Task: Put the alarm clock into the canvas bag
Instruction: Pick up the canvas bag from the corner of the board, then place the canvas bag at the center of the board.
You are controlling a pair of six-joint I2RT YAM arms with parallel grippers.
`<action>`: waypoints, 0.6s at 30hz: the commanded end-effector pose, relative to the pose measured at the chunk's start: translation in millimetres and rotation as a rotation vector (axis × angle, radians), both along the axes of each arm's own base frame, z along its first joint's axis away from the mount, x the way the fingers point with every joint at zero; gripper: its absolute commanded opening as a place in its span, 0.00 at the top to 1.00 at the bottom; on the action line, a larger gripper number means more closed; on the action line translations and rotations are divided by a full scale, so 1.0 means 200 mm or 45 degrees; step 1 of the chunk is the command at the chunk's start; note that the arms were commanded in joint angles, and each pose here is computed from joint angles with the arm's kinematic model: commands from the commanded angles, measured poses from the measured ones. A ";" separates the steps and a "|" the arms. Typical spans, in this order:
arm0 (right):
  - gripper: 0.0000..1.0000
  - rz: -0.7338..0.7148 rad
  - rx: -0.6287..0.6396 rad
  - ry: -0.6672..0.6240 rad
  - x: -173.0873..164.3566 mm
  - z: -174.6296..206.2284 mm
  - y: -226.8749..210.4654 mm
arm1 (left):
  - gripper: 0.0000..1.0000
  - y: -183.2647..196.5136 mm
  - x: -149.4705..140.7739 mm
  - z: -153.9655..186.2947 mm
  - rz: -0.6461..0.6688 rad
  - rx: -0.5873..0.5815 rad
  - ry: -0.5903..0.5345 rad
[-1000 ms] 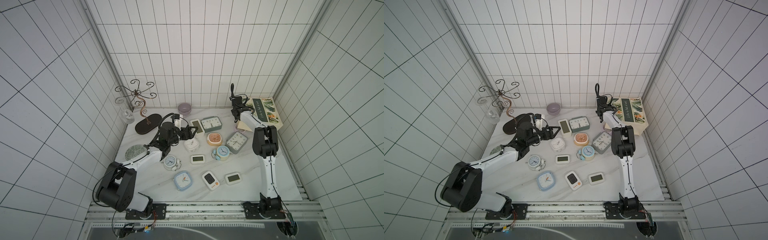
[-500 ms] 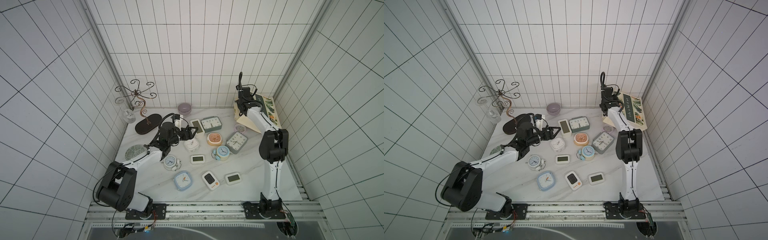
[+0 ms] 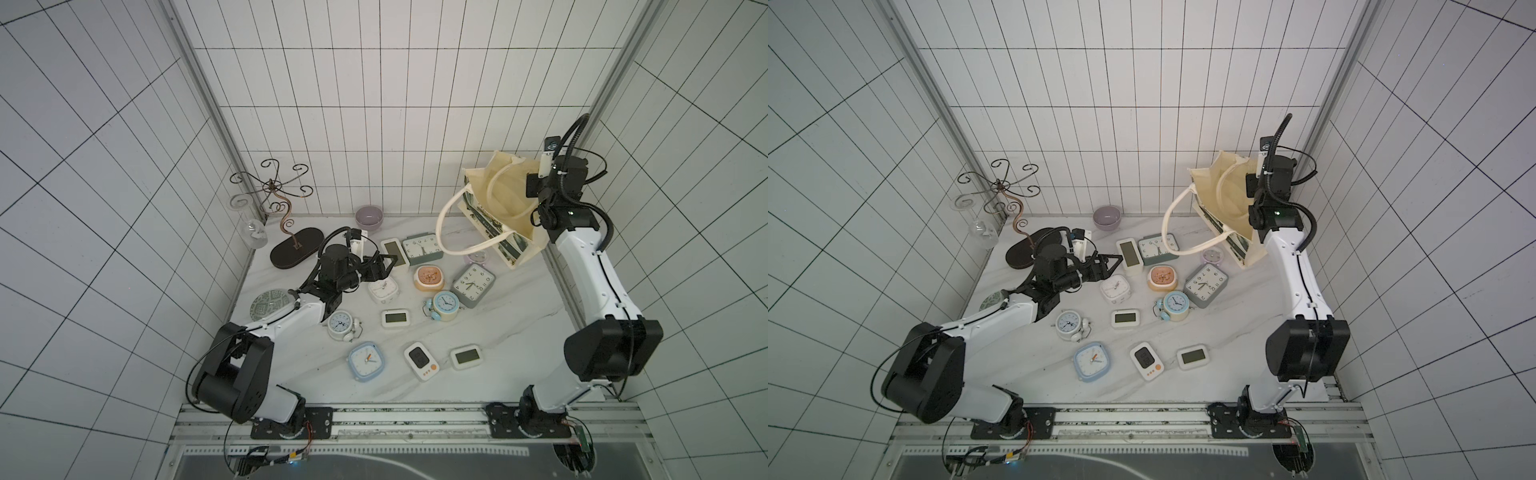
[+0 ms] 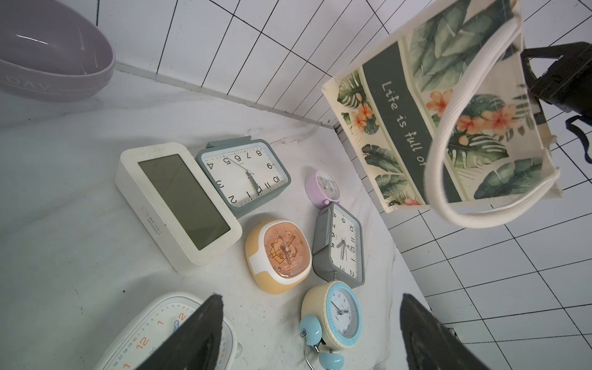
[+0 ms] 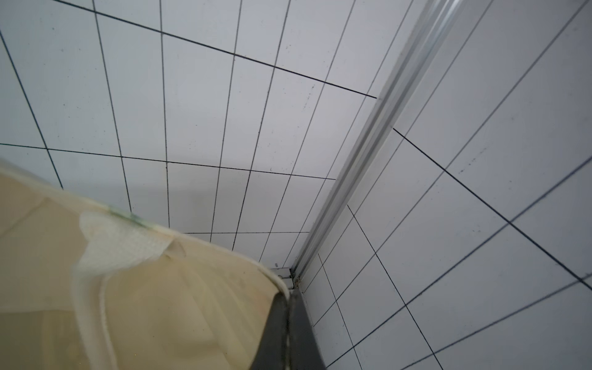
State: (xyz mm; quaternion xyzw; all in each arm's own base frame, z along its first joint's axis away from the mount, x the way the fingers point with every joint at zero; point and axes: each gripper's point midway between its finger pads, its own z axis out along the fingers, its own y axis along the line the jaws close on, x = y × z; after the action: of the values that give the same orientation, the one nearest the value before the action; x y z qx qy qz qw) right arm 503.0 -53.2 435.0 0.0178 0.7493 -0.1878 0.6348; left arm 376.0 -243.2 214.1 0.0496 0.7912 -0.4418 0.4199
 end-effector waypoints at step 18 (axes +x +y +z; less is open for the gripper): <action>1.00 0.011 0.268 -0.029 -0.33 -0.09 -0.12 | 0.16 -0.13 -0.10 0.08 -0.096 0.032 -0.074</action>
State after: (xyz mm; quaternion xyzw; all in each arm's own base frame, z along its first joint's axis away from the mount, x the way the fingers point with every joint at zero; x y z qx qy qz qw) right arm 442.3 -73.7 423.5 0.0741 0.7604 -0.1356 0.6308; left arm 355.4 -268.6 213.3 0.0886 0.7917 -0.4467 0.4073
